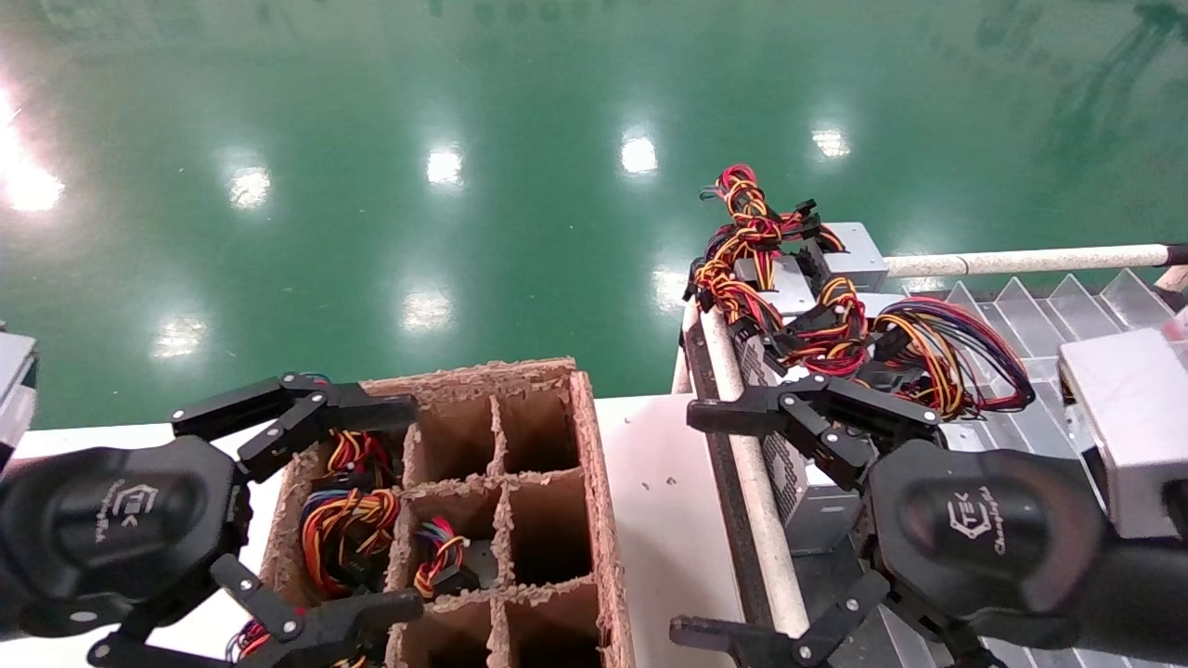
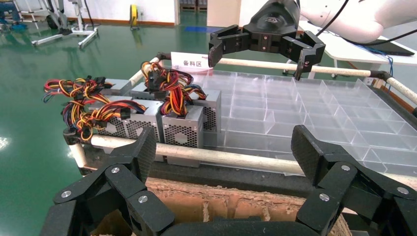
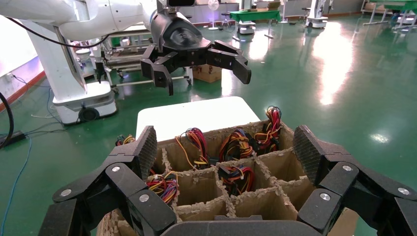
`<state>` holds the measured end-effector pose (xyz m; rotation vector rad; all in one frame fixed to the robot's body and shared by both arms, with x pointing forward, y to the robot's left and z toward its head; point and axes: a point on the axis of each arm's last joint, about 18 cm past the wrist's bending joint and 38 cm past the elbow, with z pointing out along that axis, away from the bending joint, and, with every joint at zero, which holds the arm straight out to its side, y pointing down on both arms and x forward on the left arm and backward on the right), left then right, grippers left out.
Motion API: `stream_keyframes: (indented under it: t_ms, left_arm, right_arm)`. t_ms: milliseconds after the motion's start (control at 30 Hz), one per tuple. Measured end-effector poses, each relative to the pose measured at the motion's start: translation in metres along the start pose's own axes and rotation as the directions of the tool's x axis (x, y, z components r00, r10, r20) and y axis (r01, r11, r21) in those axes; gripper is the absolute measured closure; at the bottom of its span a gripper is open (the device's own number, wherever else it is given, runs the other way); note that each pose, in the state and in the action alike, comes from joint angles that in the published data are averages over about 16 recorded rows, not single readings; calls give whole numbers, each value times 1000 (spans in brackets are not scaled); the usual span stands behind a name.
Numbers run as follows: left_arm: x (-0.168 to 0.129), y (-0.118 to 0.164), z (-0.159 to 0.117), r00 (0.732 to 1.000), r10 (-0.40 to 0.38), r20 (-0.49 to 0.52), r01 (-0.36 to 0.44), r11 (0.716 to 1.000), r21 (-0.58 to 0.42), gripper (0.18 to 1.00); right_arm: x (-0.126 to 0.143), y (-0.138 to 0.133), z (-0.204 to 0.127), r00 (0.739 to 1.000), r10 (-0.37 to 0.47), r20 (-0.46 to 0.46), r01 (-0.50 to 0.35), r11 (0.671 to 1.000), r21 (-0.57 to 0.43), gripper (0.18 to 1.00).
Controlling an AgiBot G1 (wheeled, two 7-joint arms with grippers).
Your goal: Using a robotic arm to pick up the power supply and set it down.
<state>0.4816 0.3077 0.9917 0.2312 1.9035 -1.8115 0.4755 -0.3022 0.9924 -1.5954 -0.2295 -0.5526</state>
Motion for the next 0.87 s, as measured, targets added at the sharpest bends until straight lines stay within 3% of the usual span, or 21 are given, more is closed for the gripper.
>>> stream_keyframes:
  t_ms: [867]
  left_arm:
    - [0, 0, 0, 1000, 0, 0, 0, 1000, 0, 184]
  right_arm:
    - [0, 0, 0, 1000, 0, 0, 0, 1000, 0, 178]
